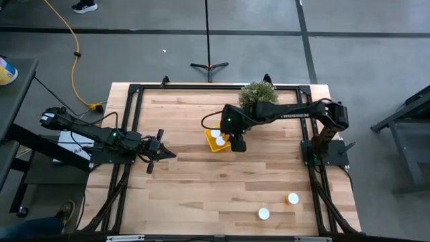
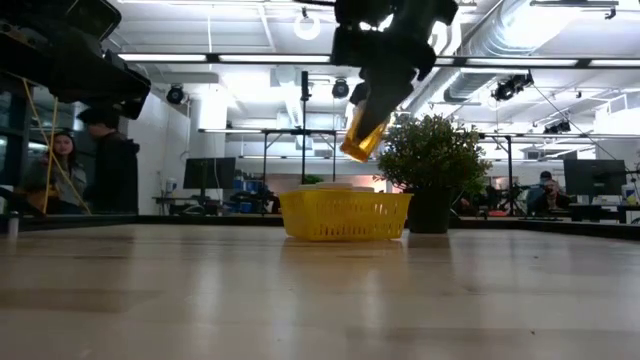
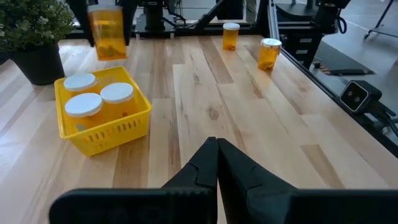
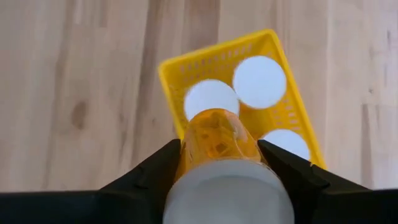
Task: Pick and place pill bottles into a basket
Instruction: Put the orange pill bottle into the yellow bin
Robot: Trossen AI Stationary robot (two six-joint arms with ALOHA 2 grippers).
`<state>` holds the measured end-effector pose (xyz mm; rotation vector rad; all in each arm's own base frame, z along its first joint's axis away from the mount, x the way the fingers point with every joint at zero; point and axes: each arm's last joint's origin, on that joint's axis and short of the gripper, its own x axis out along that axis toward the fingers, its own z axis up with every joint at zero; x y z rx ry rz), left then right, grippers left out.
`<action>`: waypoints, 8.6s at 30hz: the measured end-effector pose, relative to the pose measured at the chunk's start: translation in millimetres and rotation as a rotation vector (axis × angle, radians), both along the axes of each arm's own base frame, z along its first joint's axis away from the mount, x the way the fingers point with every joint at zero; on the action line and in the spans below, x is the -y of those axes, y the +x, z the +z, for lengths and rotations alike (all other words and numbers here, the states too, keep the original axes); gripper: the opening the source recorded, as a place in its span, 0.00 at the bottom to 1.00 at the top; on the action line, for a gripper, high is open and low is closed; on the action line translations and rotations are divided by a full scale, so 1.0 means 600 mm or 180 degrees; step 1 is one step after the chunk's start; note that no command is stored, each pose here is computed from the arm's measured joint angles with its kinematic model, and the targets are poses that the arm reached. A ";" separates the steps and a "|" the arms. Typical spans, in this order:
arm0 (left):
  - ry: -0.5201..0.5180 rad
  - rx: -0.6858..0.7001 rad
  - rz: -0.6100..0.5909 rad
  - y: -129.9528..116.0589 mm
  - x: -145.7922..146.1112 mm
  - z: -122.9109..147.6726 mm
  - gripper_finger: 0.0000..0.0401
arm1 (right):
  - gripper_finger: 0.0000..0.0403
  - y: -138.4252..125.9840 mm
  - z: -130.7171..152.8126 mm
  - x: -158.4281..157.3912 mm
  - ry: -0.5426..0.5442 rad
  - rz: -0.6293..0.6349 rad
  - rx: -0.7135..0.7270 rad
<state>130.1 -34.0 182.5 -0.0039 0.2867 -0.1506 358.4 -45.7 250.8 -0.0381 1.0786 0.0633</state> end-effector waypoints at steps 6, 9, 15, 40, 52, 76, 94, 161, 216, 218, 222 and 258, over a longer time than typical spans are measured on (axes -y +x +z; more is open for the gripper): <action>-0.0001 0.0008 0.0004 0.000 0.000 0.001 0.12 | 0.45 0.004 -0.014 0.007 -0.0034 0.0017 -0.0092; -0.0001 0.0009 0.0006 0.000 0.000 0.001 0.12 | 0.43 0.002 -0.015 0.007 -0.0054 0.0022 -0.0136; 0.0001 0.0010 0.0014 0.000 0.000 0.001 0.12 | 0.48 0.002 -0.015 0.007 -0.0053 0.0034 -0.0131; 0.0004 0.0002 0.0012 0.000 0.000 0.001 0.12 | 0.47 0.006 -0.057 0.022 -0.0160 -0.0101 -0.0537; 0.0004 0.0002 0.0011 0.000 0.000 0.001 0.12 | 0.52 0.008 -0.071 0.028 -0.0130 -0.0133 -0.0603; 0.0004 0.0000 0.0010 0.000 0.000 0.000 0.12 | 0.51 0.006 -0.086 0.033 -0.0074 -0.0164 -0.0787; 0.0004 -0.0001 0.0009 0.000 0.000 0.000 0.12 | 0.65 0.001 -0.087 0.033 -0.0031 -0.0283 -0.0895; 0.0017 -0.0004 0.0005 0.000 0.000 -0.001 0.12 | 0.29 0.043 -0.047 0.081 -0.0363 0.0828 -0.0412; 0.0018 0.0000 0.0006 0.000 0.000 0.000 0.12 | 0.39 0.072 -0.137 0.088 -0.0359 0.1008 -0.0726; 0.0017 0.0001 0.0006 0.000 0.000 0.000 0.12 | 0.39 0.072 -0.138 0.088 -0.0359 0.1007 -0.0731; 0.0018 -0.0001 0.0006 0.000 0.000 0.000 0.12 | 0.39 0.072 -0.138 0.088 -0.0360 0.1003 -0.0735; 0.0018 0.0002 0.0005 0.000 0.000 0.000 0.12 | 0.30 0.072 -0.140 0.089 -0.0432 0.0946 -0.0782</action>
